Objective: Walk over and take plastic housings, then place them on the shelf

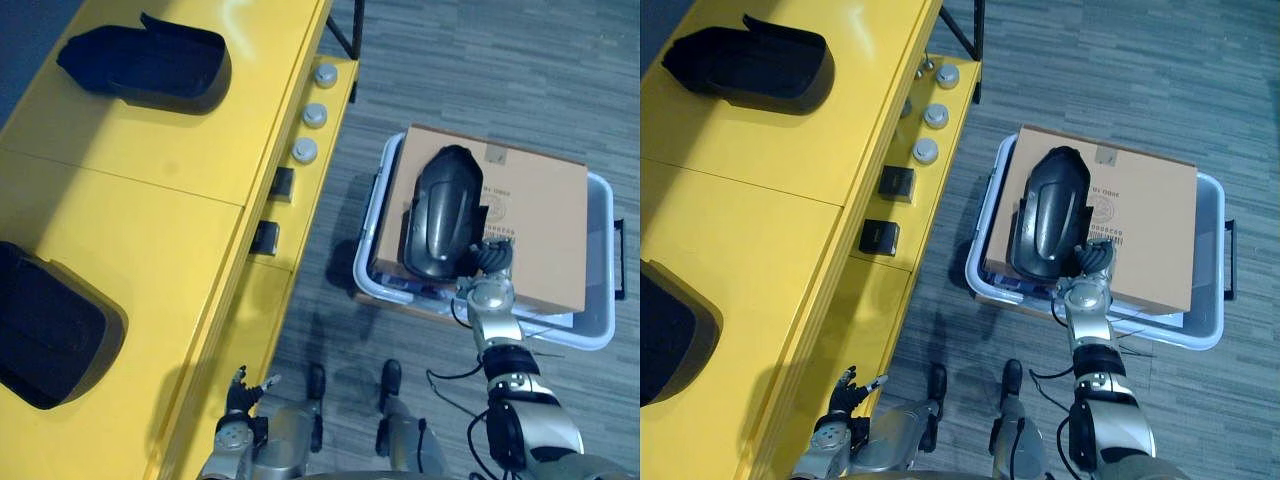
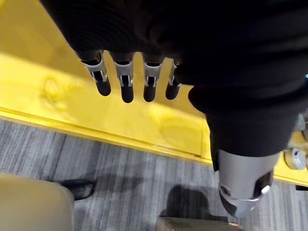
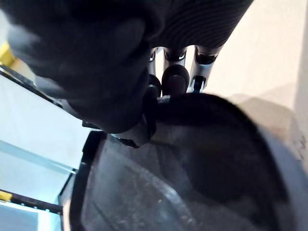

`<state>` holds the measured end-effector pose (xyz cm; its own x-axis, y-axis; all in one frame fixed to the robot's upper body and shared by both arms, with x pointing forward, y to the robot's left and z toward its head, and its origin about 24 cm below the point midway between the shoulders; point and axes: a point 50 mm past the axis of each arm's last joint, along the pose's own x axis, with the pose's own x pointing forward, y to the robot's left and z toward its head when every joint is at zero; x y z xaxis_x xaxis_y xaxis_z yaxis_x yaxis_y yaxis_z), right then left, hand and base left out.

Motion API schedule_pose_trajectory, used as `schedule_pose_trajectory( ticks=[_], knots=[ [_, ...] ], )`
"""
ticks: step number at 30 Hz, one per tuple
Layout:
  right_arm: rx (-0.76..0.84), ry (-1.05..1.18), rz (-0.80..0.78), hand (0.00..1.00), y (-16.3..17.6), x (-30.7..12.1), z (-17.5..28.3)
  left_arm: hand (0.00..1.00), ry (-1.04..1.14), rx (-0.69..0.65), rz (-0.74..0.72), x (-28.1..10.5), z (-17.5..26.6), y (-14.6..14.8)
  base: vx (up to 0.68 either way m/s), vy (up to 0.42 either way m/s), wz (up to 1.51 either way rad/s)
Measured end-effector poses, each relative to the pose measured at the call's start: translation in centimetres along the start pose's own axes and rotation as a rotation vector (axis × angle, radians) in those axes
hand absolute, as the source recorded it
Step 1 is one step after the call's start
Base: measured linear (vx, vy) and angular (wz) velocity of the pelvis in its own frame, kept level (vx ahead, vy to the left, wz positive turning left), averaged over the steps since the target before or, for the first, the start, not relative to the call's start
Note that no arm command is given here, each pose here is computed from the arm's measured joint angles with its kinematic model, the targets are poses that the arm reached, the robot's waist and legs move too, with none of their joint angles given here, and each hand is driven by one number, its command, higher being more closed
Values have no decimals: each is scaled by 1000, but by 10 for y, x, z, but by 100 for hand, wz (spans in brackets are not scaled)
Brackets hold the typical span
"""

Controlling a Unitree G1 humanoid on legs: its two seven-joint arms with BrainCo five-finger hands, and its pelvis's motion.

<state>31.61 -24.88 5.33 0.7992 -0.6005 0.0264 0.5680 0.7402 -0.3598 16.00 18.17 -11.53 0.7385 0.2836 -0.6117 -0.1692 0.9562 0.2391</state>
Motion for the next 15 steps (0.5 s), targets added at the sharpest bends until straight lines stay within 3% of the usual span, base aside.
schedule_pose_trajectory(
  ticks=[10, 15],
  knots=[
    [77, -158, -55, 100, -6, -21, 29, 0, -246, -48, -80, -16, 50, -16, -54, -6, 0],
    [108, -271, -77, 100, -11, -38, 50, 0, -542, -131, -115, -40, 116, -24, -6, -3, 0]
  ],
)
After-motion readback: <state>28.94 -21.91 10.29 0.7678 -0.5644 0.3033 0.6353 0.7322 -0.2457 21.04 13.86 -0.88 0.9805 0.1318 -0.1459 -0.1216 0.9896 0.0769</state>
